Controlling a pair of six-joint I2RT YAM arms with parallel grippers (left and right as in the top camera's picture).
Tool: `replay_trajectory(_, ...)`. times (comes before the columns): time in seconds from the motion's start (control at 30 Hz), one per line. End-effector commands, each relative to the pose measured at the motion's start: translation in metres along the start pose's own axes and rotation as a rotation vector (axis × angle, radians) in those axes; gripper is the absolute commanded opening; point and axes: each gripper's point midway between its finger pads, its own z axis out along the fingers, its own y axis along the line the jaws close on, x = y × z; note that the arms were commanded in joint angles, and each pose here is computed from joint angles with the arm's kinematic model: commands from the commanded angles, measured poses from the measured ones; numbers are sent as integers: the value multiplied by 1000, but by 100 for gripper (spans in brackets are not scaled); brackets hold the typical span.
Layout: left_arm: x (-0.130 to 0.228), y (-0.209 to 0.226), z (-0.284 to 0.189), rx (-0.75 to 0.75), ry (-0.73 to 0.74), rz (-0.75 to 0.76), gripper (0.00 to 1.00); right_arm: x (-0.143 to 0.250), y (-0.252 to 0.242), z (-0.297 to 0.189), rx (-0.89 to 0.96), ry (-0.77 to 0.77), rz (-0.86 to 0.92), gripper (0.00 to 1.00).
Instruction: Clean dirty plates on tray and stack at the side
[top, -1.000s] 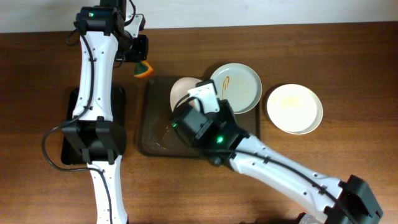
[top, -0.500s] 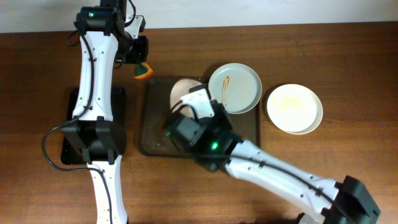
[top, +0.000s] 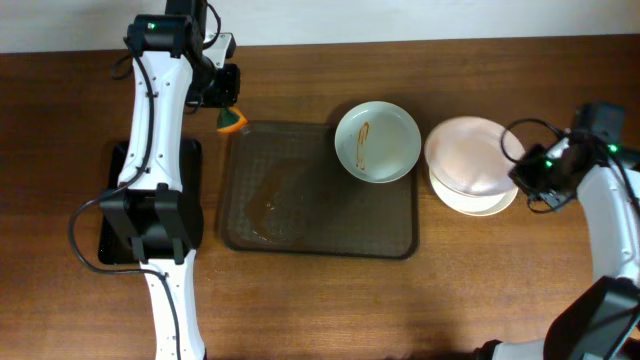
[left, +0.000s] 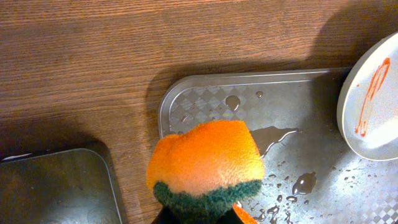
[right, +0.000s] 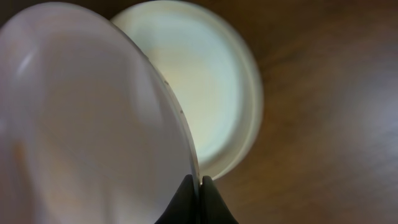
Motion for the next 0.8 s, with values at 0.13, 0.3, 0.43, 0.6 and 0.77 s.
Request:
replay_trajectory(0.13, 0, 0, -1, -1, -4, -10, 0, -3, -10, 25, -30, 28, 12, 42)
replay_trajectory(0.3, 0, 0, -1, -1, -3, -11, 0, 20, 71, 32, -207, 38, -227, 46)
replay_trajectory(0.43, 1, 0, -1, 0, 1, -11, 0, 38, 128, 62, -144, -61, -279, 45)
replay_trajectory(0.6, 2, 0, -1, -1, 8, -12, 0, 90, 143, 115, -41, 24, -227, 26)
replay_trajectory(0.77, 2, 0, -1, -1, 8, -12, 0, 139, 143, 140, 18, 135, -274, 4)
